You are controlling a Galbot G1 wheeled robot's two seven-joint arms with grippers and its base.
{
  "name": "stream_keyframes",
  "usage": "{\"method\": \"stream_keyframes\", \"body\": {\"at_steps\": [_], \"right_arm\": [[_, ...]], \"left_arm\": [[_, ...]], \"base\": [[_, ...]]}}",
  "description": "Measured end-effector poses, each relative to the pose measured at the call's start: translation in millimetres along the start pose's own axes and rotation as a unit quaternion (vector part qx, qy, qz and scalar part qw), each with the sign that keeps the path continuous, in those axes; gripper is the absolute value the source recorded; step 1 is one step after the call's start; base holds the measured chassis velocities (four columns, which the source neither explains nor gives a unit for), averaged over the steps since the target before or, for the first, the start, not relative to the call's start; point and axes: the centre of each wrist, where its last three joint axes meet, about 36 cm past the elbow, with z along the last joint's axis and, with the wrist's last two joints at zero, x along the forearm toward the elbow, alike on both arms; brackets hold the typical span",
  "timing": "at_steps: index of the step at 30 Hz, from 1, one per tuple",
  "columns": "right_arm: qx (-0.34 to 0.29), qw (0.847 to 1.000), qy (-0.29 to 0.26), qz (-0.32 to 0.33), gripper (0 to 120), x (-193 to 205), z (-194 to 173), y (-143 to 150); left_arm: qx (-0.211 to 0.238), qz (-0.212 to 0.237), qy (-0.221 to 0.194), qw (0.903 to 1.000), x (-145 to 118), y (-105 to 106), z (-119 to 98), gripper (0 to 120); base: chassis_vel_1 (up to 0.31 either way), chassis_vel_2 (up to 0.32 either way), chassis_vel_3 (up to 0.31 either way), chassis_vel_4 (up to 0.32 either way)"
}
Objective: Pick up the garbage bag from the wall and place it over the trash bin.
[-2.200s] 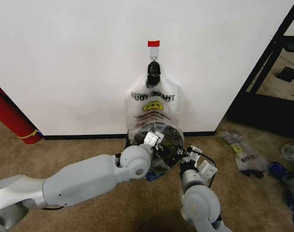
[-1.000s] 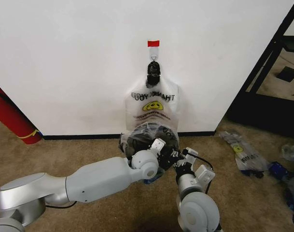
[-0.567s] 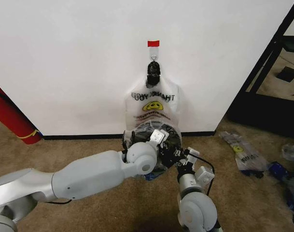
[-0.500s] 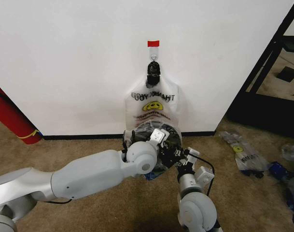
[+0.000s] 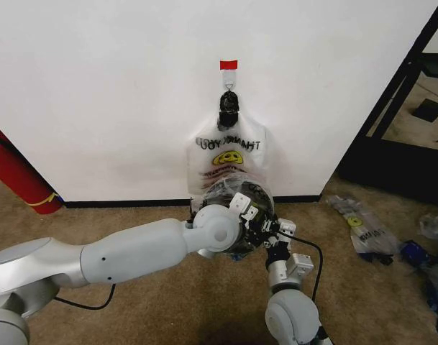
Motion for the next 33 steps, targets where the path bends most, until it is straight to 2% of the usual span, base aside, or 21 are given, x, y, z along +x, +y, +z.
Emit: {"method": "stream_keyframes", "body": {"at_steps": [6, 14, 26, 33], "right_arm": [[0.002, 1.000, -0.001, -0.002, 1, 1.3, 1.7, 1.8], [-0.007, 1.000, 0.000, -0.003, 1, 2.3, 2.9, 7.6], [-0.024, 1.000, 0.003, -0.007, 1, 0.7, -0.4, 7.0], [-0.031, 0.999, 0.009, -0.008, 1, 3.2, -3.2, 7.9]], "left_arm": [[0.008, 0.006, 0.008, 0.9999, -10.6, -4.9, 1.1, 0], [0.004, 0.004, -0.005, 1.0000, -20.4, -9.7, -3.6, 0], [-0.001, 0.013, -0.021, 0.9997, -7.4, -4.2, -3.5, 0], [-0.018, -0.005, -0.023, 0.9996, -24.7, -5.8, 4.5, 0]], "base": [[0.000, 0.000, 0.000, 0.000], [0.000, 0.000, 0.000, 0.000], [0.000, 0.000, 0.000, 0.000], [0.000, 0.000, 0.000, 0.000]]}}
